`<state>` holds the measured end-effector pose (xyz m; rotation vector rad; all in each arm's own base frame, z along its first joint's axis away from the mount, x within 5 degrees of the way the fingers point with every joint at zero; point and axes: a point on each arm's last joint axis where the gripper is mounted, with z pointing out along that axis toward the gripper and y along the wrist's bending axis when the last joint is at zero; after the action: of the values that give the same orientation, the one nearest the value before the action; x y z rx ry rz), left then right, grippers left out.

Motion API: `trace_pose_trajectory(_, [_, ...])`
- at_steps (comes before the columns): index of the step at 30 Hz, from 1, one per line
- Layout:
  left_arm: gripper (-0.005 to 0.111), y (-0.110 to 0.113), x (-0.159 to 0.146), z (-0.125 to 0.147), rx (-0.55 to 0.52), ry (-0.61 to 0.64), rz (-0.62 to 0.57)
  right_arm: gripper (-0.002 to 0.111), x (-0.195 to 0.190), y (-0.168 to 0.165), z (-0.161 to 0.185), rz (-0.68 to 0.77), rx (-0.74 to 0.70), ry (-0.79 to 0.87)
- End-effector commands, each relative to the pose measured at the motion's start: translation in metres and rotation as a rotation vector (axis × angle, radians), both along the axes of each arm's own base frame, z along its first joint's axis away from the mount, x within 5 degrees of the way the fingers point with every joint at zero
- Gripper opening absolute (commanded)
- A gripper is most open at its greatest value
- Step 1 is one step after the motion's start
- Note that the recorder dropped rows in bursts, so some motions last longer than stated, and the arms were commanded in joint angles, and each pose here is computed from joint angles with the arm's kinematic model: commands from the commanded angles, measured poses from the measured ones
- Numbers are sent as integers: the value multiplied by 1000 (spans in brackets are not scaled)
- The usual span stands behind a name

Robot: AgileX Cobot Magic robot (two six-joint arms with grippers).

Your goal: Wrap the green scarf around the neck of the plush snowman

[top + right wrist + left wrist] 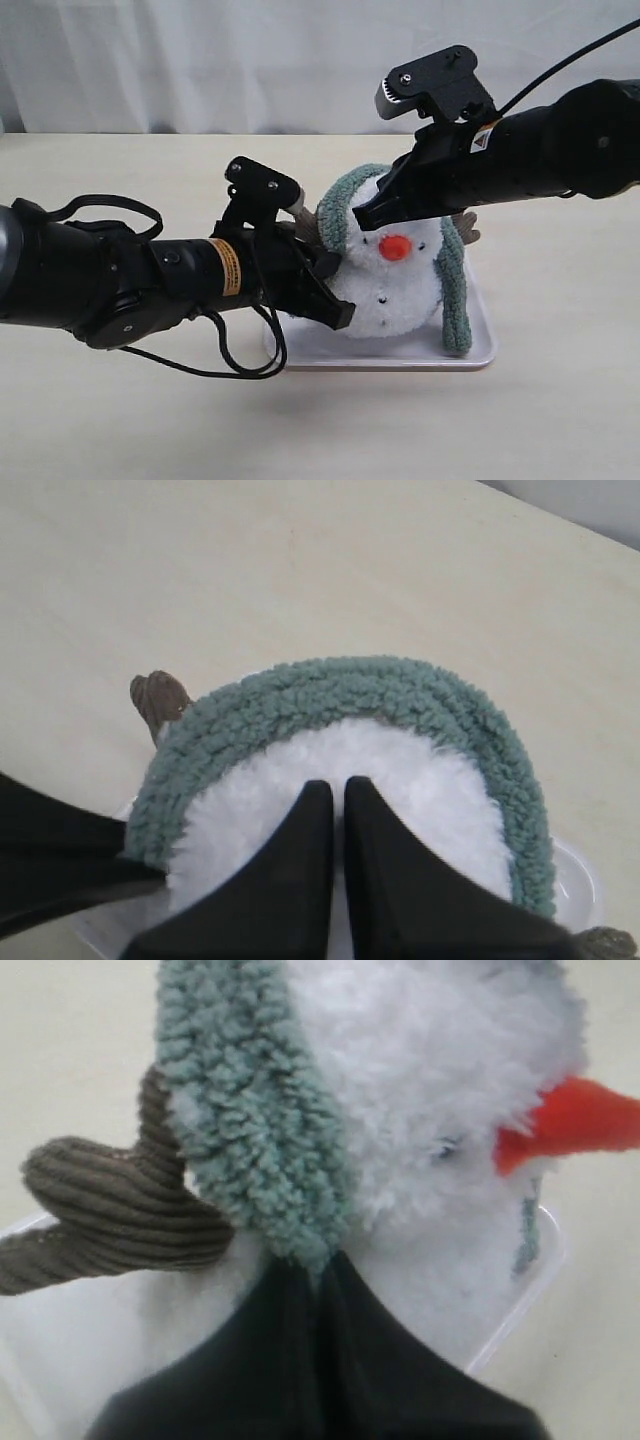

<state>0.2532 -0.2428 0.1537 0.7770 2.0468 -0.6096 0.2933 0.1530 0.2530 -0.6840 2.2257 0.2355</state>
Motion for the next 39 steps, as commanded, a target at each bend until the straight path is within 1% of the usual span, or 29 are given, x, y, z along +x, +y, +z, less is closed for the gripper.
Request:
trace_pose_trajectory(1, [0, -9, -9, 0, 0, -6, -49, 4, 3, 1, 2, 9, -2, -26])
trace_pose_trajectory(6, [0, -7, -11, -4, 46, 16, -46, 4, 3, 1, 3, 24, -14, -45])
trace_pose_trajectory(9, [0, -3, -12, -10, 130, 48, -42, 4, 3, 1, 10, 43, -20, -103])
trace_pose_trajectory(11, [0, -1, -13, -12, 153, 61, -35, 4, 3, 0, 14, 40, -12, -122])
trace_pose_trajectory(18, [0, -2, -12, -11, 126, 69, -25, 4, 3, 0, 12, 36, -7, -113])
trace_pose_trajectory(22, [0, -2, -14, -12, 142, 83, -22, 4, 3, 0, 12, 37, -10, -105])
trace_pose_trajectory(28, [0, -15, -31, -15, 193, 77, -100, 4, 2, 0, 10, 41, -17, -88])
trace_pose_trajectory(39, [0, -12, -31, -17, 203, 115, -65, 4, 0, 0, 8, 51, -33, -61])
